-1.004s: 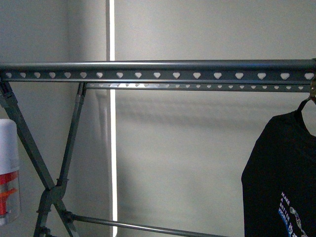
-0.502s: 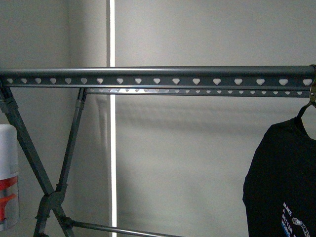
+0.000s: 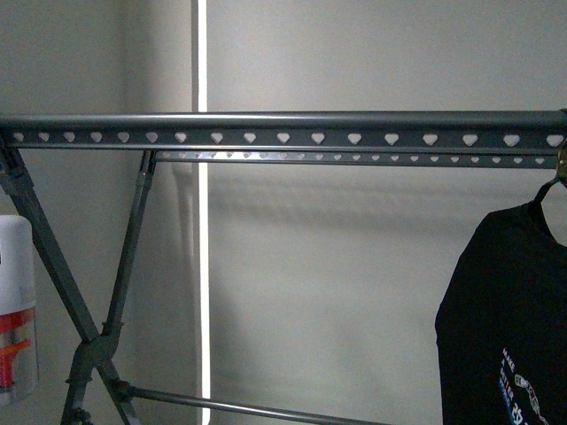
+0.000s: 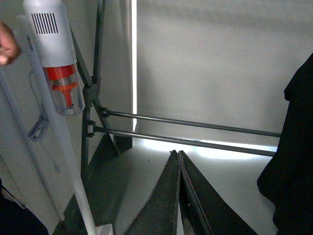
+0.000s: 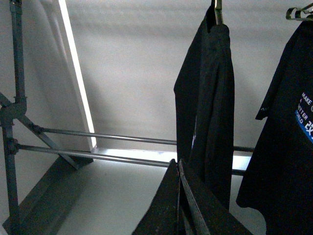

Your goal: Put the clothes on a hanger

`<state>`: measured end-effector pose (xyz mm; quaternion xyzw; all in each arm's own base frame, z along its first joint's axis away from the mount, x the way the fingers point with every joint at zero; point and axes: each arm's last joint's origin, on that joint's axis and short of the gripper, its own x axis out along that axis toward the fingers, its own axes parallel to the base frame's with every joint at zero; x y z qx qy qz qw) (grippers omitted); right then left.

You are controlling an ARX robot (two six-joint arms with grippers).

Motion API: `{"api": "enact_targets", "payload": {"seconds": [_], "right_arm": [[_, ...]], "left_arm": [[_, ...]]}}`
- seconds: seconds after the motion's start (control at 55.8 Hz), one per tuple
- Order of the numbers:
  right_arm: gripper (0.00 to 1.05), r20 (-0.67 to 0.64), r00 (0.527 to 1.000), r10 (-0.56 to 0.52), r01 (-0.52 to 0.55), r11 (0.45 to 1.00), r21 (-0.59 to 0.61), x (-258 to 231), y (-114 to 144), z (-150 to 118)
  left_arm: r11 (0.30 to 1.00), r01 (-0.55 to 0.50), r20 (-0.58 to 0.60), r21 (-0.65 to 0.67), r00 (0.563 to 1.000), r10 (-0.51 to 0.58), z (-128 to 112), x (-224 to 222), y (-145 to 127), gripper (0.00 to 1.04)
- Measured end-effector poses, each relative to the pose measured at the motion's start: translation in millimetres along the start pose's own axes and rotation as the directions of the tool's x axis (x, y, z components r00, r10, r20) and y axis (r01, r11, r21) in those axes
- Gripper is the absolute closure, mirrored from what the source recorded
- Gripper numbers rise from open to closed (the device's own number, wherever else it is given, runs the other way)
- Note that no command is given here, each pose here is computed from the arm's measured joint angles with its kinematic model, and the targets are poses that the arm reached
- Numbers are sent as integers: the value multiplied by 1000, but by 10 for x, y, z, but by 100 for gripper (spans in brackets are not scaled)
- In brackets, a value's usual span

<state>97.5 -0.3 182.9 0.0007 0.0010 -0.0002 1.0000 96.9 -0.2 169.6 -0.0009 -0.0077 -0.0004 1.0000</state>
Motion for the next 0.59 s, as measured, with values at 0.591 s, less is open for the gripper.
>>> {"api": "enact_targets", "payload": {"seconds": [0.591], "right_arm": [[86,0,1000,0,0,1000,-2,1,0,-180]], "left_arm": [[1000,0,1,0,1000,0,1,-1,0,99]]}}
